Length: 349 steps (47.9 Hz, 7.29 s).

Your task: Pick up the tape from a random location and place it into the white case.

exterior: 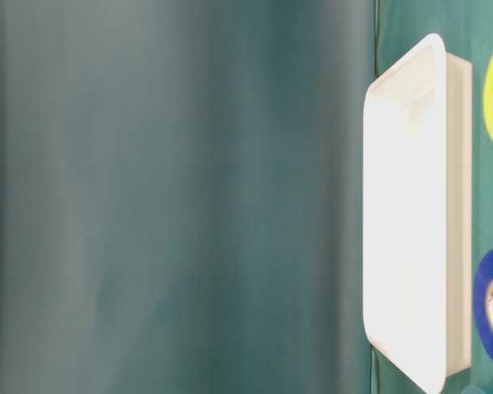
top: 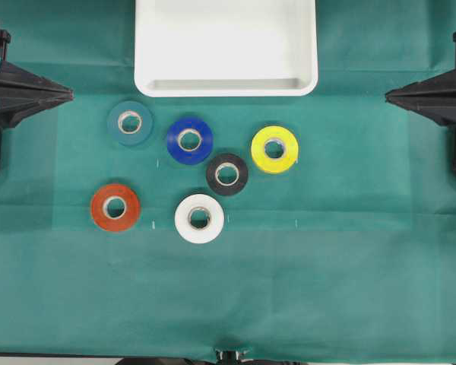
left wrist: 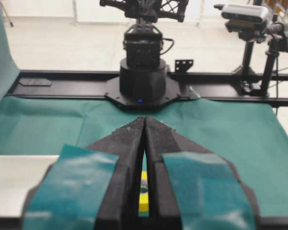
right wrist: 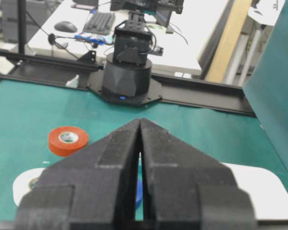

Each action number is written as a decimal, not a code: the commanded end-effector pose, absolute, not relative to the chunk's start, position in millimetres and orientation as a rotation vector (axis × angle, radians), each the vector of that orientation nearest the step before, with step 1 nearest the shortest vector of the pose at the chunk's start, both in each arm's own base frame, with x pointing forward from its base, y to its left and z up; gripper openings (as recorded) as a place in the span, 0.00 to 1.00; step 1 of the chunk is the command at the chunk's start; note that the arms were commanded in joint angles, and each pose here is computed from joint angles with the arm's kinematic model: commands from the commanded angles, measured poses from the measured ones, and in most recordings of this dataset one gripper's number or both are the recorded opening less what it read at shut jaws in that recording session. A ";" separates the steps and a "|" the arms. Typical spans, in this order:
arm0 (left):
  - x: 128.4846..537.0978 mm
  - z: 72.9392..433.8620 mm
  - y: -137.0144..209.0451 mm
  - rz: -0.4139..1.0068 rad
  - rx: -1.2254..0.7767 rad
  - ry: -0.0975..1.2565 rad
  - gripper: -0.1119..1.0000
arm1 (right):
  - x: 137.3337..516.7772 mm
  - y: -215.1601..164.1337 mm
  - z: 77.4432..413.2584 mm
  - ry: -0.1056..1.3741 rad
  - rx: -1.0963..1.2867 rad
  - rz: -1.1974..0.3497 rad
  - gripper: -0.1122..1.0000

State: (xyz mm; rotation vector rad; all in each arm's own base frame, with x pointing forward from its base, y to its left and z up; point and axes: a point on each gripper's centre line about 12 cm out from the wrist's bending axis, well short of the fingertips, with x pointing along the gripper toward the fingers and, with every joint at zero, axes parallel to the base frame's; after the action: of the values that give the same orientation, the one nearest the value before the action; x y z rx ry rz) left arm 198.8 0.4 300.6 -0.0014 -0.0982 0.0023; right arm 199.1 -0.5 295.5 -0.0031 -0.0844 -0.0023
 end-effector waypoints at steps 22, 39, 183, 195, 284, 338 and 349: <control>200.1 298.4 0.2 0.001 -0.009 -0.041 0.12 | 203.4 -1.0 302.7 -0.041 0.029 -0.005 0.10; 199.4 298.5 -10.5 -0.052 -0.013 -0.040 0.22 | 203.7 -1.0 300.7 -0.029 0.031 -0.005 0.10; 323.1 306.8 -38.0 -0.116 0.033 0.061 0.98 | 206.9 0.1 297.4 0.002 0.022 0.001 0.10; 320.6 305.0 -37.7 -0.116 0.031 0.078 0.98 | 206.6 0.4 297.7 0.000 0.023 0.002 0.10; 356.0 321.4 -29.6 0.098 -0.289 0.994 0.98 | 207.0 1.6 297.8 0.019 0.026 0.008 0.10; 362.4 324.6 -39.1 0.081 -0.275 1.020 0.98 | 207.1 1.9 297.9 0.022 0.029 0.009 0.10; 363.6 310.5 -39.2 0.086 -0.274 1.038 0.98 | 207.3 1.9 296.8 0.026 0.029 0.009 0.10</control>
State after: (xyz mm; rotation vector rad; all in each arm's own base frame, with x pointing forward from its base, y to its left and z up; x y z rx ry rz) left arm 364.3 -39.0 312.3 -0.2769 1.0473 0.0875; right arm 204.4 1.3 287.2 0.0244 0.0476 0.0060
